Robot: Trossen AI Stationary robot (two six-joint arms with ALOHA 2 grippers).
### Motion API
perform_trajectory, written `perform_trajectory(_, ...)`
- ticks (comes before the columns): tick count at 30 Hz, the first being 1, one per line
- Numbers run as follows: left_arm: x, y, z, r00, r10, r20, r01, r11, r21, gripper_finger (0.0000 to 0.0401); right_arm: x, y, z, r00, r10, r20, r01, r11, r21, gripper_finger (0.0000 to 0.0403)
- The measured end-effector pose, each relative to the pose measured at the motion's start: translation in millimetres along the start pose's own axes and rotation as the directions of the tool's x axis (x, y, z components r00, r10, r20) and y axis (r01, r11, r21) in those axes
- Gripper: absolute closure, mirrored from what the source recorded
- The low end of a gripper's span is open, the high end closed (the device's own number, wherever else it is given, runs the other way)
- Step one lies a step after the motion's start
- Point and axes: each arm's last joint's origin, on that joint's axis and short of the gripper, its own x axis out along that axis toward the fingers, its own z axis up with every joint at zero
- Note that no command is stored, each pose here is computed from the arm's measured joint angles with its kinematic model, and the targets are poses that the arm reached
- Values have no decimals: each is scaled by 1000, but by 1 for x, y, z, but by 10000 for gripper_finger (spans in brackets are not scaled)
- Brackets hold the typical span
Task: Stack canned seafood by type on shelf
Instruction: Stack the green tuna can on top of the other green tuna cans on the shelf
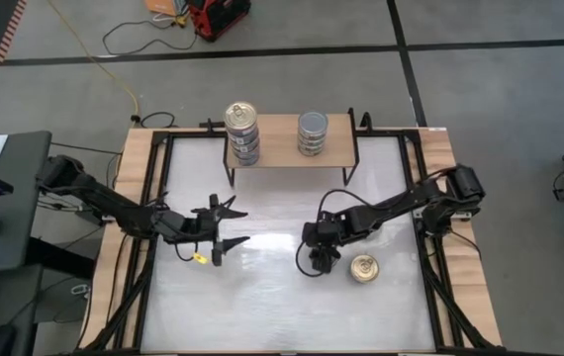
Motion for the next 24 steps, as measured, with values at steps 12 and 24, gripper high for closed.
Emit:
perform_trajectory(12, 0, 0, 0, 1000, 1, -2, -1, 1000, 21, 113, 3, 2, 17, 999, -21, -37, 20, 1000, -19, 143)
perform_trajectory(24, 0, 2, 0, 997, 73, -7, -73, 997, 17, 113, 15, 7, 34, 996, -44, -79, 39, 997, -67, 143)
